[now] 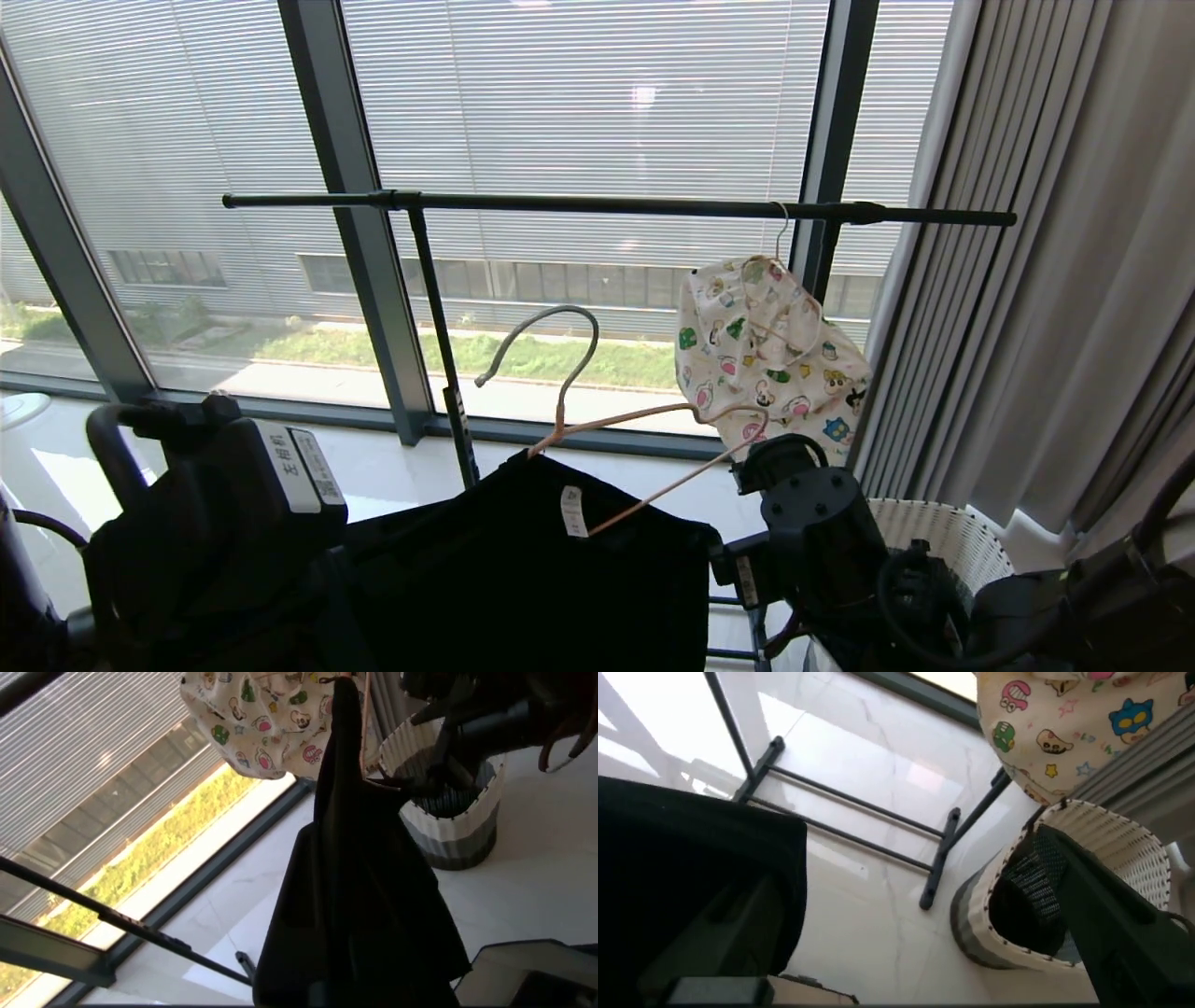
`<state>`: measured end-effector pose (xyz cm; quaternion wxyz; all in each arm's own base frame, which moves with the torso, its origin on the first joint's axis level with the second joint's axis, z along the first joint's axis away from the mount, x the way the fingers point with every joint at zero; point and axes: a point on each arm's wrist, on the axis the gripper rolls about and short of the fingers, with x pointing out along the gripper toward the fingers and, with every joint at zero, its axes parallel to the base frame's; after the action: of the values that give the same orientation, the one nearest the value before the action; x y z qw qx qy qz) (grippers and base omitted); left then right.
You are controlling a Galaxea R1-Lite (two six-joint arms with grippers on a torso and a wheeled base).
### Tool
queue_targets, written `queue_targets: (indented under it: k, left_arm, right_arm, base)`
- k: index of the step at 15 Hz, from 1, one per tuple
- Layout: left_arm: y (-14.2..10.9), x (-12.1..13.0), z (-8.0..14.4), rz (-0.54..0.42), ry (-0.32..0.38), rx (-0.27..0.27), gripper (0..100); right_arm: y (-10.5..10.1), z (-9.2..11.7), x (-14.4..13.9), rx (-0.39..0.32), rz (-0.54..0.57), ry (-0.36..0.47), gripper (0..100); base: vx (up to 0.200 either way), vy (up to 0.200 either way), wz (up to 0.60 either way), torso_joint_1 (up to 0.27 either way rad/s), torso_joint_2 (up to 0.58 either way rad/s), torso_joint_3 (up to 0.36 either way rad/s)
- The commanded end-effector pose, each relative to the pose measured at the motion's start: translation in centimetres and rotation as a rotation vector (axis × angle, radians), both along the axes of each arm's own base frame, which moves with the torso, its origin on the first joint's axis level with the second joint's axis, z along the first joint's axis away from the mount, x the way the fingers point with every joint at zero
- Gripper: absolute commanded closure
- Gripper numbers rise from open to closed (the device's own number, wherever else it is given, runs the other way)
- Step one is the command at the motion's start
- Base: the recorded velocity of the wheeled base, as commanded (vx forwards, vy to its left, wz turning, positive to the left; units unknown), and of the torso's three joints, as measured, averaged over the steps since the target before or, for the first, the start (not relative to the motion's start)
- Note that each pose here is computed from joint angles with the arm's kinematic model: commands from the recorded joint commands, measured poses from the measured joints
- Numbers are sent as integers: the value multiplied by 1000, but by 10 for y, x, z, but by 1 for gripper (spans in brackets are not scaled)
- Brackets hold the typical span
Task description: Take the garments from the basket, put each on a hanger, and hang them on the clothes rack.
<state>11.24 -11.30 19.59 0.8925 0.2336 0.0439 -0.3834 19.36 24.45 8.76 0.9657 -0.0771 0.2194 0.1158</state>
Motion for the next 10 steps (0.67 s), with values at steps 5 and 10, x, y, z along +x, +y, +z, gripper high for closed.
queue_targets:
  k: [5, 10]
  left_arm:
    - [11, -11, -11, 2, 14, 8, 100]
    - [18, -13, -19, 25, 35, 28, 100]
  right_arm:
    - [-8, 21, 29, 37, -77, -63, 0]
    - [-20, 27, 40, 22, -110, -84, 0]
  base:
    - [0, 0, 0, 0, 0, 0]
    - [0, 0, 0, 0, 0, 0]
